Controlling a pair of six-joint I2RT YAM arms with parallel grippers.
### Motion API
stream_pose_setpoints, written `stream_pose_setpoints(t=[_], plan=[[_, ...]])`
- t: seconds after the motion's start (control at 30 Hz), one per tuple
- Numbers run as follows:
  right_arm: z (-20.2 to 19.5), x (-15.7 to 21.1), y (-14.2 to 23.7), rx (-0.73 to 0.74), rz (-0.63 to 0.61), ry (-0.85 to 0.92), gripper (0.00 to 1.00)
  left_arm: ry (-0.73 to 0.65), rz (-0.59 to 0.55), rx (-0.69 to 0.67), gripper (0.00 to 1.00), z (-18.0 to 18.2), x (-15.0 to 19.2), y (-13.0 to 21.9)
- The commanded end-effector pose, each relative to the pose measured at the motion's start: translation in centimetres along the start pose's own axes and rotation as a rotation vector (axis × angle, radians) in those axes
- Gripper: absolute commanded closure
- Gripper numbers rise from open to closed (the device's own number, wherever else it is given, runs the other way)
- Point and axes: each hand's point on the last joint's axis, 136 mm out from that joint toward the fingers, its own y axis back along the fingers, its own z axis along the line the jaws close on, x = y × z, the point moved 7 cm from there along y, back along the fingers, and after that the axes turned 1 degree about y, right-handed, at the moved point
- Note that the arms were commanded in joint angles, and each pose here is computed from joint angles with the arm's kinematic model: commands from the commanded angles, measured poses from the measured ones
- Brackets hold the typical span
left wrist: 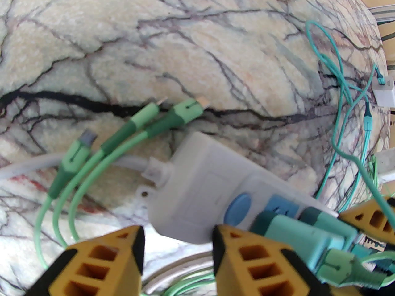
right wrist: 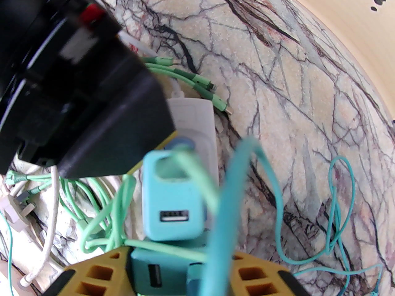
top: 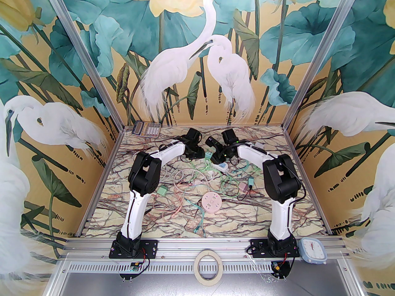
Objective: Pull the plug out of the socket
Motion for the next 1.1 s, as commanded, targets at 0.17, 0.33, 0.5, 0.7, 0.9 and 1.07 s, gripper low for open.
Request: stream_pose_setpoints(t=[0.17, 0.33, 0.5, 0.7, 0.9, 1.07], plan=[[-0.8, -1.8, 2.8, -0.090, -0.129, -0.120, 0.77, -0.020, 0.094, -0.081, 0.58, 1.3, 2.2, -2.4], [-0.9, -2.5, 3.7, -0.095, -0.156, -0.128, 0.77, -0.020, 0.095, -0.082, 0.58, 1.3, 2.2, -2.5], [-0.5, -2.4, 3.7, -0.030, -0.114, -0.082, 0.75, -0.022, 0.096, -0.082, 0.58, 1.3, 2.3, -2.6], [-2.0, -2.8, 7.3, 0.085, -0.201, -0.109, 0.75, -0.023, 0.097, -0.080, 0.58, 1.2, 2.2, -2.6], [-4.3, -2.1, 8.7, 0.108, -0.250, -0.220, 0.73, -0.025, 0.096, -0.076, 0.57, 1.1, 2.2, -2.5], [-7.1, -0.1, 7.1, 0.179, -0.176, -0.348, 0.73, -0.028, 0.092, -0.075, 0.56, 1.1, 2.1, -2.3]])
